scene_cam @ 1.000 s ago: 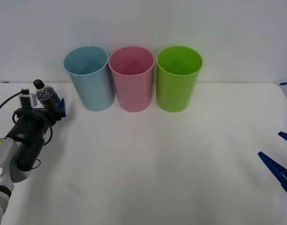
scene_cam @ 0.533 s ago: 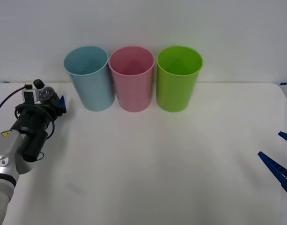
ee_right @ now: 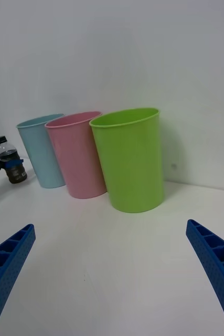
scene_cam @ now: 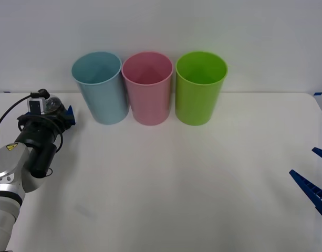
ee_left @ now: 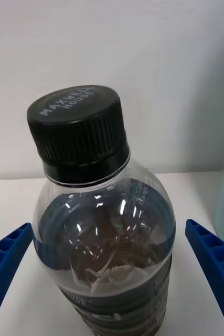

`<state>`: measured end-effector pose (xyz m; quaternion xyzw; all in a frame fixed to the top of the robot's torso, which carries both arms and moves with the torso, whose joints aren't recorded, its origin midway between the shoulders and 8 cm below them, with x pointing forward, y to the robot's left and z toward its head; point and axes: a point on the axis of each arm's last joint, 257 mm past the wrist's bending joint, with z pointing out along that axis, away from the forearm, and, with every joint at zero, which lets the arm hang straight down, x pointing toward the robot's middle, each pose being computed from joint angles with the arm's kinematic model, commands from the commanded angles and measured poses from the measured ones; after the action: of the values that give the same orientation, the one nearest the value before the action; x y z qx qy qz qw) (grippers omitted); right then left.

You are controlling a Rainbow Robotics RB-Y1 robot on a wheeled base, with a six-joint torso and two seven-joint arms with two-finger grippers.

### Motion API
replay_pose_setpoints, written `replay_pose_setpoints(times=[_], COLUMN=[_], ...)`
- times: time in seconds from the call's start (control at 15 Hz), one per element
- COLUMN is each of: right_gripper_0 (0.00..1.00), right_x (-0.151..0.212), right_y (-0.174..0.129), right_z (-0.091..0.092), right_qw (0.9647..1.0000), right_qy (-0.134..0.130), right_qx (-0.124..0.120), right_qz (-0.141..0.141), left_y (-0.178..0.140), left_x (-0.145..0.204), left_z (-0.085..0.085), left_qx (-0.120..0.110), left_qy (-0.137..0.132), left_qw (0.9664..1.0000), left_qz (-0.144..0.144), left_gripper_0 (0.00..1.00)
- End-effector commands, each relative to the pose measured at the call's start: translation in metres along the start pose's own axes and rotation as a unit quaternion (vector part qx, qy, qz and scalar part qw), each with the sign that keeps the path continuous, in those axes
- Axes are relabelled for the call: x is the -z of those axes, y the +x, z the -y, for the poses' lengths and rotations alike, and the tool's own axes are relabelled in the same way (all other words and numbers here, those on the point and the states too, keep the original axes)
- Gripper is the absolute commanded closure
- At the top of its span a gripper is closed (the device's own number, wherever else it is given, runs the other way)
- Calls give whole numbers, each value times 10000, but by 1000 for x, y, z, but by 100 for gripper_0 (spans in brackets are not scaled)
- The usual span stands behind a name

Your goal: Grasp the object on the table and drop it into the matching bin: aluminum can to the light blue bin, PET bottle to the pink bin.

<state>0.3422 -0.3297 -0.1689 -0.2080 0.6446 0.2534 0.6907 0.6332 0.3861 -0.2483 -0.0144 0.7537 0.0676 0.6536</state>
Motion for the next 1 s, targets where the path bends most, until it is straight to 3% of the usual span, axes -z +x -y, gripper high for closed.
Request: replay_pose_setpoints(times=[0.07,0.33,0.4,0.47,1.0], right_gripper_0=[0,0,0,0,0], right_x=[0,0,0,0,0], right_y=[0,0,0,0,0], right_z=[0,0,0,0,0], right_qw=[10000,10000,10000,10000,10000], right_qy=[0,0,0,0,0], right_qx=[0,0,0,0,0], right_qz=[0,0,0,0,0], left_y=[0,0,0,1,0], left_x=[0,0,0,0,2], left_z=[0,0,1,1,2], left_qx=[-23,-31,-62,-62,-24], left_qy=[2,2,14,6,158], left_qw=[10000,10000,10000,10000,9999], left_qz=[3,3,0,-9,19], left_gripper_0=[0,1,92,100,100])
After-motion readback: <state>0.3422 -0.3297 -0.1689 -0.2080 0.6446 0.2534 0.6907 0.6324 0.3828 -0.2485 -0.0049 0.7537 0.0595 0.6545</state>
